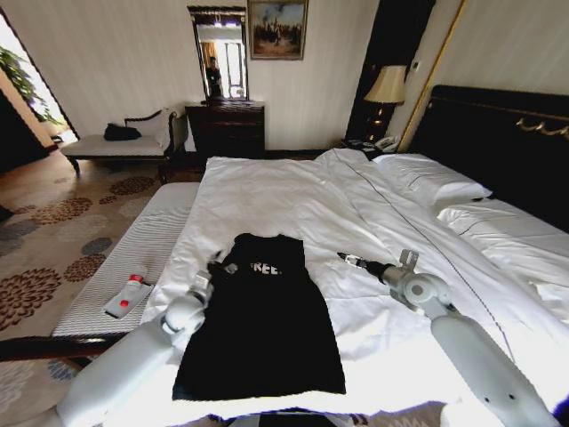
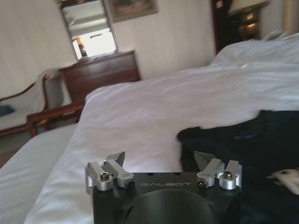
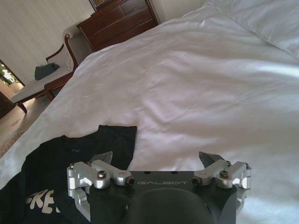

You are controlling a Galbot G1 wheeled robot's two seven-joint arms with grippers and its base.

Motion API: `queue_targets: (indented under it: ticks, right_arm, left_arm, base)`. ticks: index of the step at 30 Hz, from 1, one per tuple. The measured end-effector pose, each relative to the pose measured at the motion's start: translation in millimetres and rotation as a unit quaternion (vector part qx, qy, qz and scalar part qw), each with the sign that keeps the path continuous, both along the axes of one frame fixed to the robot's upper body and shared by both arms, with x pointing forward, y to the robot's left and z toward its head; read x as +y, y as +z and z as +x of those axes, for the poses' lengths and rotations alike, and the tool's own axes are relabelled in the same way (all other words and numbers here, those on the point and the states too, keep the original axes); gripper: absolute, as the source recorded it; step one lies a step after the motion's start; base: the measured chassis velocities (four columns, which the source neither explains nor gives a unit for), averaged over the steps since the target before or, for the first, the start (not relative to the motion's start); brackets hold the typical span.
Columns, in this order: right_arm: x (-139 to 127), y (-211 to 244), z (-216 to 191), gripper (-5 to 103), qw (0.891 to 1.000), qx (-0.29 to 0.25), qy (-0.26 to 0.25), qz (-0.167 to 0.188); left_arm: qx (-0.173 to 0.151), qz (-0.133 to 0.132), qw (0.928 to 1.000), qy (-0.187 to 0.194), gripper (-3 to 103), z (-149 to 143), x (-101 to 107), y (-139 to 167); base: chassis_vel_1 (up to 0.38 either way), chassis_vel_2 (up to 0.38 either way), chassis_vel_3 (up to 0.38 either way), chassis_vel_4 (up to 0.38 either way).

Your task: Fold the clothes on the bed.

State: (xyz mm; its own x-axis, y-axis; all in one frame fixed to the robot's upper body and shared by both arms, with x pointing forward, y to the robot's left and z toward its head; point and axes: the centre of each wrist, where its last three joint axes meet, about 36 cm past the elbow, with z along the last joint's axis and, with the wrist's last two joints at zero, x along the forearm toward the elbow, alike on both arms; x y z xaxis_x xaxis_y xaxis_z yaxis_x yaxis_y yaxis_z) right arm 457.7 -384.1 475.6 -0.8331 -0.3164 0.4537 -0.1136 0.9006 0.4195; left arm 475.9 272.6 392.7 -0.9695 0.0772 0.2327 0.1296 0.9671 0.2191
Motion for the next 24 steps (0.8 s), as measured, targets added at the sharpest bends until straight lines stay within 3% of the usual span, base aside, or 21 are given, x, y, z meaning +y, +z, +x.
queue_targets:
  ticks: [1,4,13,24]
  right_arm:
    - [0.0,0.0,0.0,100,1.0,0.0,0.0,0.0]
    - [-0.4,0.1,-2.6,100,1.0,0.001,0.001,-0.002]
    - [-5.8,2.7,-5.8,100,1.0,0.001,0.0,-0.007]
    - [-7.7,3.5,-2.6,100,1.0,0.0,-0.001,-0.008]
  left_arm:
    - [0.0,0.0,1.0,0.0,84,0.0,0.0,0.0]
    - [-0.001,-0.007,0.9999,0.01,98,20.8,-6.8,-7.7]
    - [0.007,-0.033,0.9993,0.013,100,56.2,-38.8,-20.2]
    - [0.017,-0.029,0.9979,0.055,100,70.8,-13.9,-26.2]
  base:
    - [0.0,0.0,0.0,0.0]
    - [0.0,0.0,0.0,0.0]
    - [0.0,0.0,0.0,0.0]
    - [0.0,0.0,0.0,0.0]
